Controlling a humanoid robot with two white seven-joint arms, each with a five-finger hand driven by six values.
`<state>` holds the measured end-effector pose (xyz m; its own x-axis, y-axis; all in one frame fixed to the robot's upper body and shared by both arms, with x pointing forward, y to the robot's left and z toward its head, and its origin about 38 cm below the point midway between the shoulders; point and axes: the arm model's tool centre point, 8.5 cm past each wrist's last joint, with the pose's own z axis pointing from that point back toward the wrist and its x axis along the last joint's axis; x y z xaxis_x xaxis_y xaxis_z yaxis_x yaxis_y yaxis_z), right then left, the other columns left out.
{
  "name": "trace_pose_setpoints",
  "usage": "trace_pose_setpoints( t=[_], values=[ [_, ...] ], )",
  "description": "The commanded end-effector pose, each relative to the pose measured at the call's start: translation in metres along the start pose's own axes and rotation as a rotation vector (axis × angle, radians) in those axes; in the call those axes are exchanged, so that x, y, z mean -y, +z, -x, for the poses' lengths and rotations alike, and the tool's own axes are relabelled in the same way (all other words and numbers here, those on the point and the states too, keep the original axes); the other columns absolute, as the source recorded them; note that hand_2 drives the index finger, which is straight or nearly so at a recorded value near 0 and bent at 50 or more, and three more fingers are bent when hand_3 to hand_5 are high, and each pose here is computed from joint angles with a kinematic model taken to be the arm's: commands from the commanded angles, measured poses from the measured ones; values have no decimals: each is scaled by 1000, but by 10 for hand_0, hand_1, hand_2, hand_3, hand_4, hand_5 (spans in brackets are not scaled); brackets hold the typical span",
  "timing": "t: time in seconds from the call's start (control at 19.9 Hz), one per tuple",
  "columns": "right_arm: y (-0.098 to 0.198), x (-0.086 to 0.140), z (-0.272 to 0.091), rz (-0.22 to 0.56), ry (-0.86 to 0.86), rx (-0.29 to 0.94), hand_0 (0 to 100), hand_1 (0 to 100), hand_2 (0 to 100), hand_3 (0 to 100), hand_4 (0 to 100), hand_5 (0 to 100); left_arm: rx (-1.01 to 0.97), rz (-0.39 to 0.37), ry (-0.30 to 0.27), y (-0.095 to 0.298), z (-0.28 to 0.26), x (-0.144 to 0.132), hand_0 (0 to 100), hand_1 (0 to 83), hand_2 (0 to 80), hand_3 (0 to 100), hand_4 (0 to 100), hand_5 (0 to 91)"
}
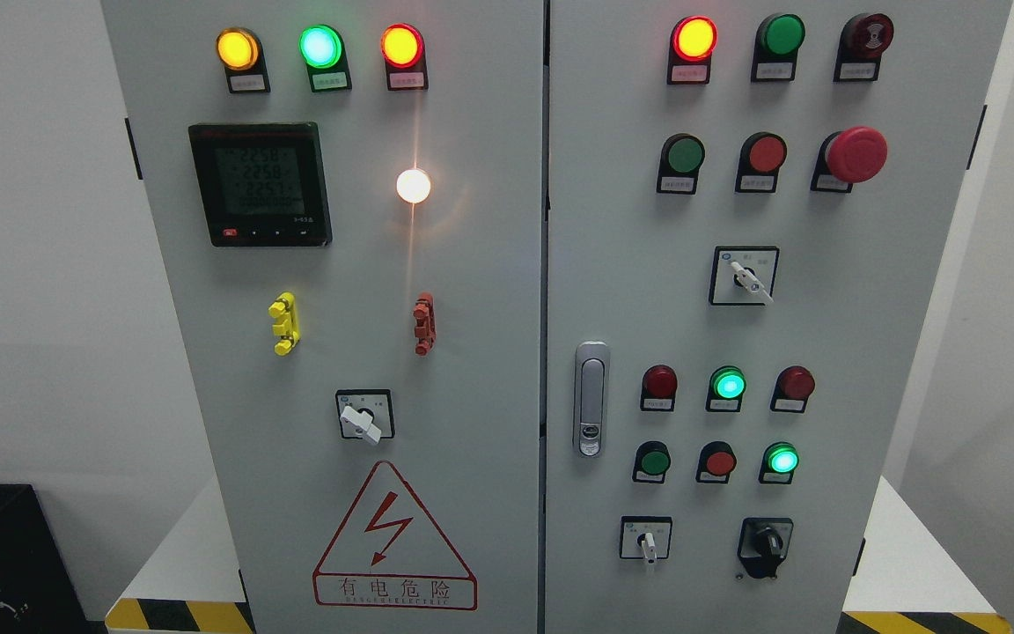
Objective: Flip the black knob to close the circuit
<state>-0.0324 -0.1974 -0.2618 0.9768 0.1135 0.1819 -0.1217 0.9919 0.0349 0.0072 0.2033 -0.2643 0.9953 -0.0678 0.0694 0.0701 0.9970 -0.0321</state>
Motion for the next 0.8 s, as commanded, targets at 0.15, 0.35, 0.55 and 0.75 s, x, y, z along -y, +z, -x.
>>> trace_pose_setpoints(
  t=[0.15,0.35,0.55,0.75],
  values=[
    [-2,5,-16,-2,99,81,0,65,205,321,258,128,2,3,2,0,6,1,120,556,0,0,0,0],
    [-2,15,-35,50,163,163,0,64,371,564,483,355,2,3,2,0,6,1,120,556,0,0,0,0],
    [0,31,-50,111,257,229,0,72,481,691,613,533,2,3,2,0,6,1,120,556,0,0,0,0],
    [2,46,-78,182,331,310,0,72,579,773,687,663,2,3,2,0,6,1,120,556,0,0,0,0]
  ],
)
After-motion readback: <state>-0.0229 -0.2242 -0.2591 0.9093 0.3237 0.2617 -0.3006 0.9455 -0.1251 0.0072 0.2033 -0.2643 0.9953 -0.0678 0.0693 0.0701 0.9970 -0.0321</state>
